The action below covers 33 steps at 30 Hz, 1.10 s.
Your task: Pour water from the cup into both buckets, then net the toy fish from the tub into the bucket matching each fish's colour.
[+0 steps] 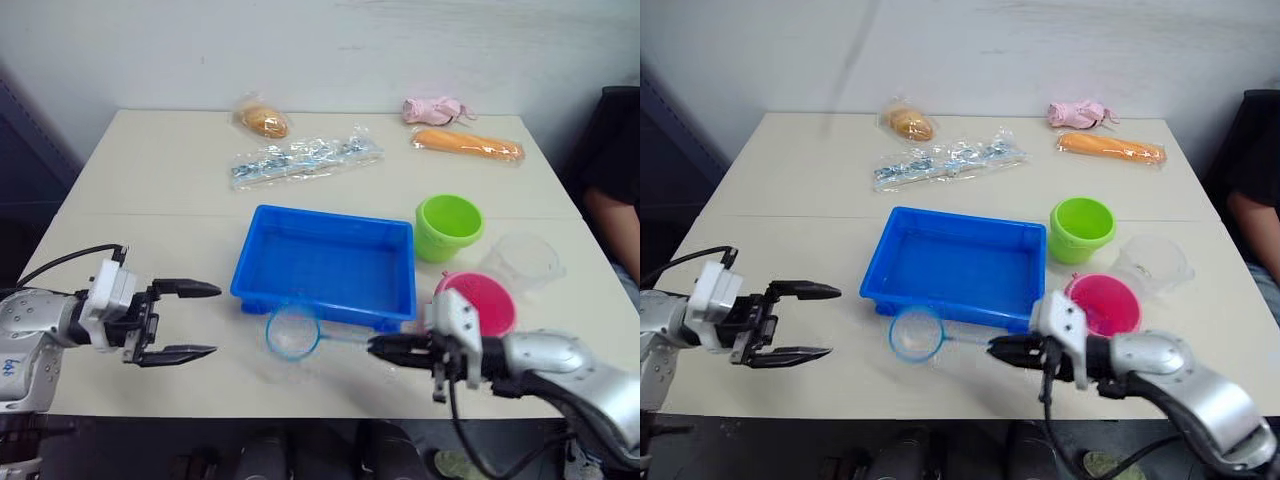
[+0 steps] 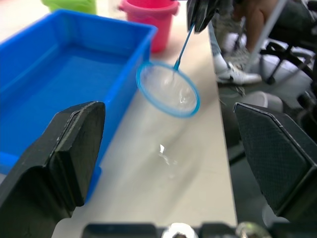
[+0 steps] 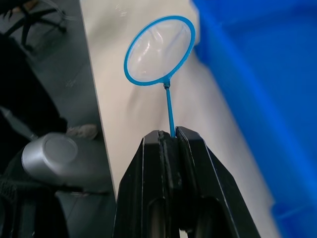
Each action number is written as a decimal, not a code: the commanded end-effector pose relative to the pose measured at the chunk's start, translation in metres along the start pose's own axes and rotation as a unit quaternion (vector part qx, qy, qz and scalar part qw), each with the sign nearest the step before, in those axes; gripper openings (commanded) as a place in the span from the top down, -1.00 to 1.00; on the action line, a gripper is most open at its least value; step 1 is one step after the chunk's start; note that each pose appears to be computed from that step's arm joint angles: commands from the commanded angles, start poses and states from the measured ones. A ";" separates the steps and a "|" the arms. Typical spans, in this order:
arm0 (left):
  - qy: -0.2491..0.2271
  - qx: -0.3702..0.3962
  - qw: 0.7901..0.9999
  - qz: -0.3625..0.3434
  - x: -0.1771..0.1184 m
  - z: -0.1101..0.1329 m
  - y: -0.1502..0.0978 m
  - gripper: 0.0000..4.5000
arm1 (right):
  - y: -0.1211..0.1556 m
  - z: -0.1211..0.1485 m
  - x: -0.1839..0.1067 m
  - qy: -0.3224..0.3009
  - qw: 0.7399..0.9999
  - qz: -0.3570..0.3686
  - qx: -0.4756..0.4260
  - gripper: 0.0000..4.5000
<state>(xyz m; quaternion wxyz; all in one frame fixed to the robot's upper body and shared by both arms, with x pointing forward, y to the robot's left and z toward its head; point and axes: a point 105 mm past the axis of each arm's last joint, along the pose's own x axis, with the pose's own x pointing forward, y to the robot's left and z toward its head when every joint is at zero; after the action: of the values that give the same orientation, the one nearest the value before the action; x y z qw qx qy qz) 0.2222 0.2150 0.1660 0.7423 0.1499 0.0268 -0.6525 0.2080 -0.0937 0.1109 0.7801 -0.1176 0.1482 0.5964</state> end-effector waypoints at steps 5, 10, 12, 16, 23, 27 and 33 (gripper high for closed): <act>0.014 0.008 1.000 -0.014 0.006 0.002 -0.010 -0.99 | -0.002 -0.026 0.044 -0.003 1.000 -0.002 0.007 1.00; 0.014 0.010 1.000 -0.009 0.007 0.005 -0.006 -0.99 | -0.004 -0.043 0.054 0.007 1.000 0.017 0.002 1.00; 0.014 0.010 1.000 -0.007 0.007 0.006 -0.005 -0.99 | -0.006 -0.046 0.056 0.006 1.000 0.019 0.010 1.00; 0.018 0.007 1.000 -0.004 0.004 0.005 -0.003 -0.99 | -0.011 -0.042 0.058 -0.005 1.000 0.016 0.007 1.00; 0.031 -0.007 0.999 0.027 -0.002 0.000 0.001 -1.00 | -0.012 -0.017 0.046 -0.055 0.998 0.015 -0.022 -0.61; 0.047 -0.006 0.997 0.066 -0.011 -0.005 0.004 -1.00 | 0.005 0.002 0.009 -0.065 0.996 0.048 -0.035 -0.98; 0.090 -0.055 0.985 0.138 -0.041 -0.039 -0.005 -1.00 | 0.010 0.025 -0.053 -0.069 0.994 -0.010 -0.078 -0.98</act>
<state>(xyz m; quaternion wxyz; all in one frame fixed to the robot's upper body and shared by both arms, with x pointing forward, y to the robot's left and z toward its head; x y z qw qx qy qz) 0.2185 0.2475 0.1399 0.8068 0.1672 0.0979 -0.5581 0.1915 -0.1223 0.1243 0.7778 -0.1162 0.1013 0.6094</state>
